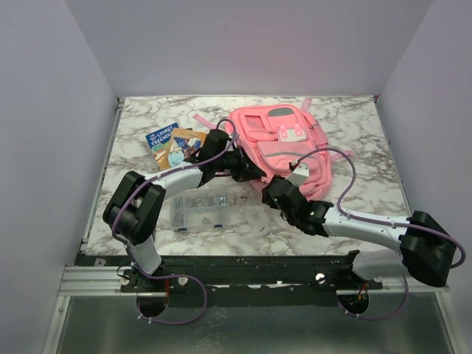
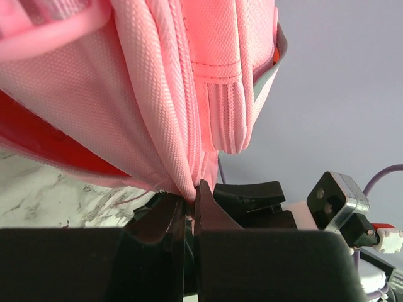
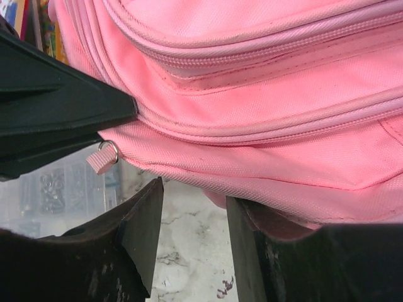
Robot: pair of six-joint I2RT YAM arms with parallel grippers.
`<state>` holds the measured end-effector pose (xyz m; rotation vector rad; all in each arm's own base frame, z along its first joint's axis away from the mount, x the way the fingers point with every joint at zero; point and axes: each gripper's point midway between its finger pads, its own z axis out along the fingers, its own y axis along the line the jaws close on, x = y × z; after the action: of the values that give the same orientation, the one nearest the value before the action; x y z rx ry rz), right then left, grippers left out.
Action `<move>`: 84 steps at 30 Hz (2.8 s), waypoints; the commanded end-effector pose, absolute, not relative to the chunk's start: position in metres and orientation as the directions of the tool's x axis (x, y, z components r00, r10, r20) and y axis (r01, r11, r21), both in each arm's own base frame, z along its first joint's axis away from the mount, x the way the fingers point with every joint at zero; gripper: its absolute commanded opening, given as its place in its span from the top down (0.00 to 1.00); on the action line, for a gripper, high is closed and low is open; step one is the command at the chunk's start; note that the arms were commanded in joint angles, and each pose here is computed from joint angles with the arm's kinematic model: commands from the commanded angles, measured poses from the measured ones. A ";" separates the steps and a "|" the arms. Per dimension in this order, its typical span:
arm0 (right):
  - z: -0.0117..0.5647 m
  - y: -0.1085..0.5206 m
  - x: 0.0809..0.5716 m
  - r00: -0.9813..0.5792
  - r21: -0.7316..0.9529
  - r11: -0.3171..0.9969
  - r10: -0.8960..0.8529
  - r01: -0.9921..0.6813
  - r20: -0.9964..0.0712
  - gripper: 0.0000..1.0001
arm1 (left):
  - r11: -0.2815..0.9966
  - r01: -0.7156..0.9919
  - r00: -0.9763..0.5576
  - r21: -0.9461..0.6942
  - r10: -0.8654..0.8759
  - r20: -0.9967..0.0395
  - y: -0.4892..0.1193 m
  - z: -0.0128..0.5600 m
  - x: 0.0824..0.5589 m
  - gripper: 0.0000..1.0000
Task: Pack the student bag
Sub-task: Unzip the student bag at the center of the board.
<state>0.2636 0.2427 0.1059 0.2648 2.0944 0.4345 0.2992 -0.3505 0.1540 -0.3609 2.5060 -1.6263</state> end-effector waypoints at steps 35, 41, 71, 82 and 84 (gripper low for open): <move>0.116 0.194 0.271 -0.504 0.042 0.997 0.065 0.057 -0.861 1.00 | 0.368 0.099 -0.955 -0.924 -0.225 -0.192 -0.345 0.208 0.327 1.00; 0.091 0.190 0.236 -0.681 -0.030 0.989 -0.123 -0.146 -0.722 1.00 | 0.549 0.186 -0.947 -0.815 -0.121 -0.298 -0.324 0.198 0.362 1.00; 0.125 0.265 0.225 -0.742 0.377 0.863 0.004 -0.336 -0.671 1.00 | 0.367 -0.292 -0.902 -0.883 -0.413 0.127 -0.308 0.173 0.273 0.32; 0.132 0.258 0.221 -0.734 0.375 0.866 0.012 -0.332 -0.679 1.00 | 0.406 -0.362 -0.874 -0.839 -0.462 0.154 -0.336 0.146 0.287 0.54; 0.133 0.255 0.222 -0.728 0.366 0.871 0.014 -0.328 -0.685 1.00 | 0.411 -0.377 -0.866 -0.830 -0.474 0.159 -0.335 0.141 0.282 0.50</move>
<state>0.2176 0.2475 0.1056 -0.2213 2.3951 0.5550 0.2735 -0.3322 0.1441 -0.6916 2.5943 -1.4962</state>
